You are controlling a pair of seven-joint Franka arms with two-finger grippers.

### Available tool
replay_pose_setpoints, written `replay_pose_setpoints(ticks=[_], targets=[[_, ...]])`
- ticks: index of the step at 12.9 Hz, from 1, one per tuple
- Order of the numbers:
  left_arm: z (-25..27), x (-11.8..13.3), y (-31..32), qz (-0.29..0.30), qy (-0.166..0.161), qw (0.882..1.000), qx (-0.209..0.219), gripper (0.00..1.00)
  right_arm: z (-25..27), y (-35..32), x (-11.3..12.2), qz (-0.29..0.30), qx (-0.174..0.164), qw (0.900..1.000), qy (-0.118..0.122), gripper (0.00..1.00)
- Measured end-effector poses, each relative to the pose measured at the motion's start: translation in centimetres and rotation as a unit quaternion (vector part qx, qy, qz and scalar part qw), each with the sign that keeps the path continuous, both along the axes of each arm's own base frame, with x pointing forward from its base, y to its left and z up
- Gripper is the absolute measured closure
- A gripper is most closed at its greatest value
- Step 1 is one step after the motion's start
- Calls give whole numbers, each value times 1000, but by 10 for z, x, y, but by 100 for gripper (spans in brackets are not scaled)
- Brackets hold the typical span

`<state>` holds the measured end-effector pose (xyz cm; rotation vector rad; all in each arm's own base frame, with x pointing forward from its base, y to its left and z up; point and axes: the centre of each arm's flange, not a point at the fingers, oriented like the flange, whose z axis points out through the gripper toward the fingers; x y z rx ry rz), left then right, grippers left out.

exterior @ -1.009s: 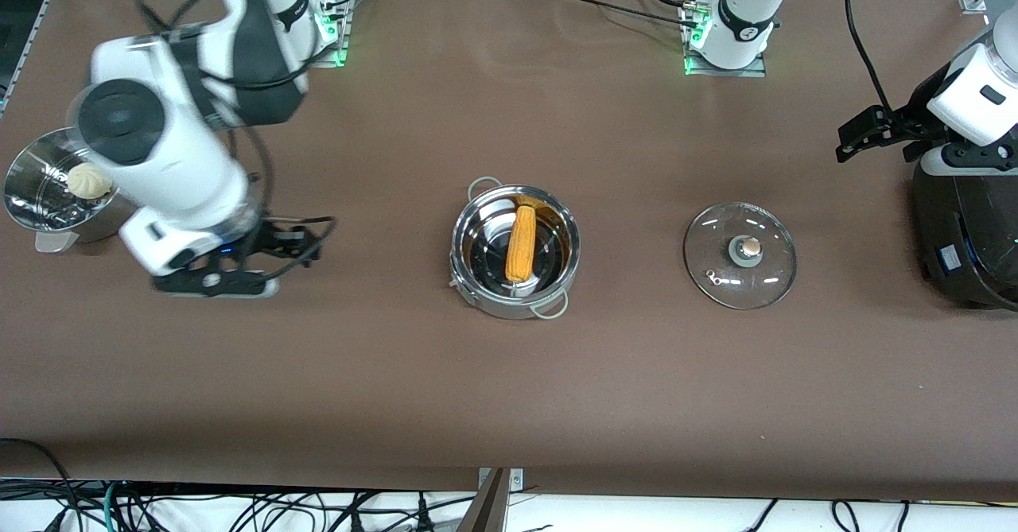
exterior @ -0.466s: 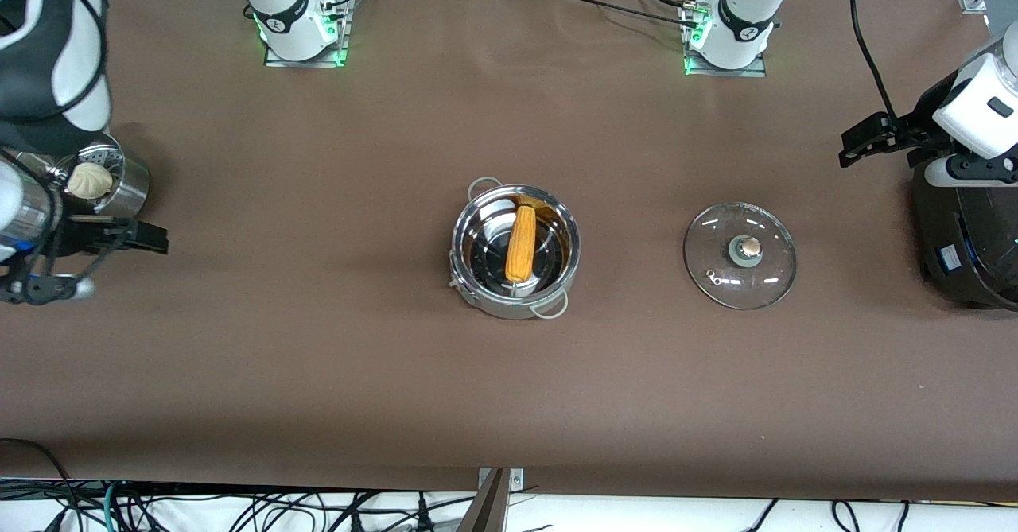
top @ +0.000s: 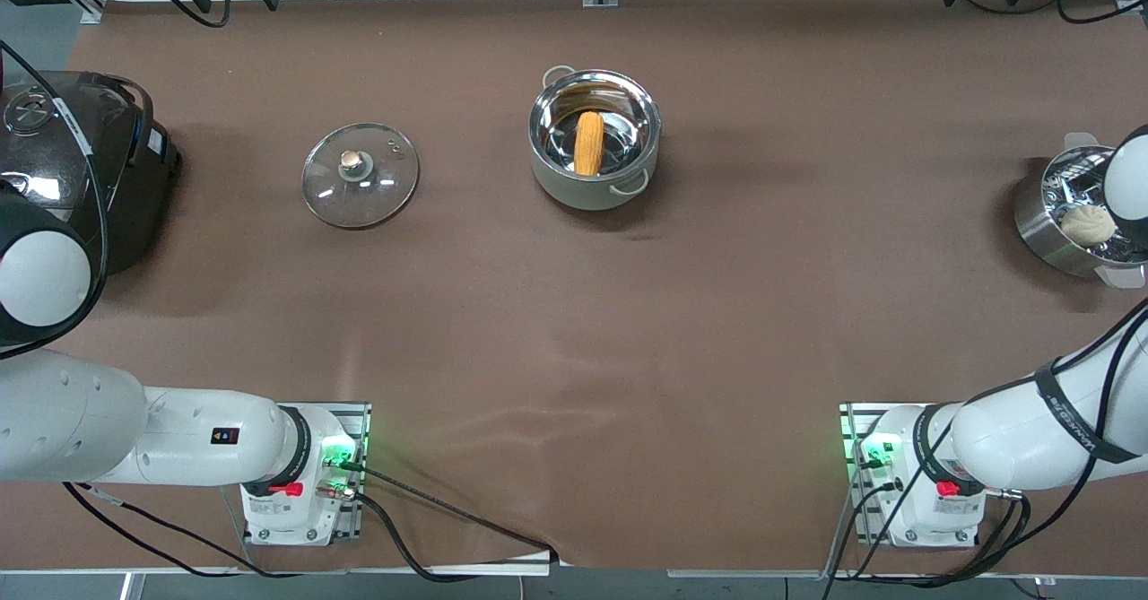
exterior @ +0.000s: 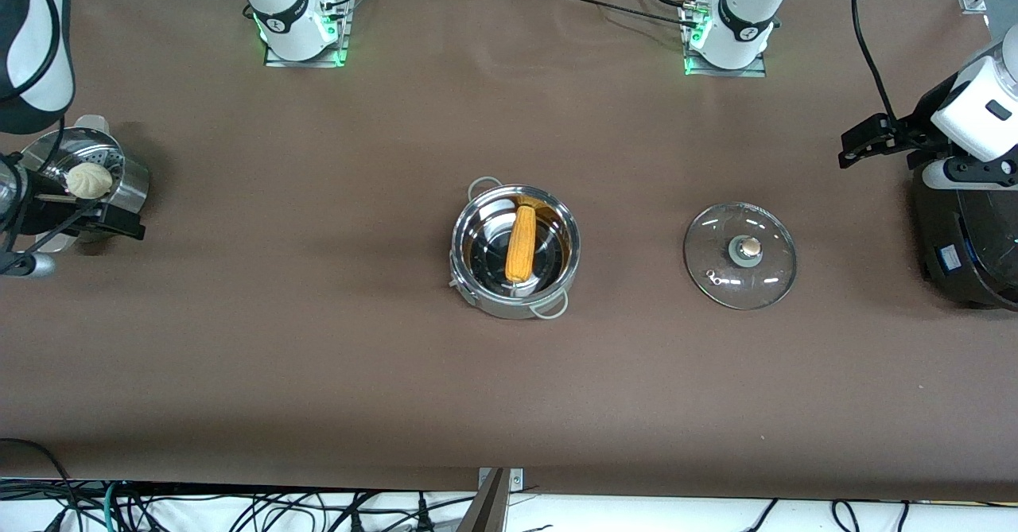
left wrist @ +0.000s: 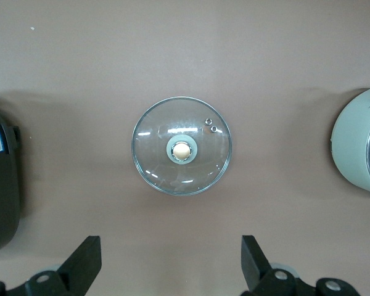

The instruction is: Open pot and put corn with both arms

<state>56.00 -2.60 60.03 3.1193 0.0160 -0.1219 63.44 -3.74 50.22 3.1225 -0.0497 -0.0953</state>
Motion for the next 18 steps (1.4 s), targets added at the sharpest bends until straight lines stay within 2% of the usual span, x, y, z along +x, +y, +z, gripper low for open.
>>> replay_pose_setpoints(ticks=[2,3,5,6,7,10,12,18], targets=[[0,0,1,0,0,1000,3,0,-9,3,-4,7,3,1000,-8,0],[0,0,2,-1,-1,1000,10,0,-8,0,-5,6,3,1000,-23,0],[0,0,3,-1,-1,1000,17,0,4,-13,-6,-3,2,998,-69,0],[0,0,3,-1,-1,1000,17,0,11,-17,-10,-4,3,997,-81,0],[0,0,3,-2,-1,1000,17,0,16,-17,-15,-2,5,997,-81,0],[0,0,3,-2,-1,1000,17,0,24,-14,-33,18,-12,999,-42,0],[0,0,3,-2,-1,1000,17,0,33,-16,-36,28,-29,998,-44,0],[1,0,3,-2,-1,1000,17,0,54,-15,-47,15,-27,999,-23,0]])
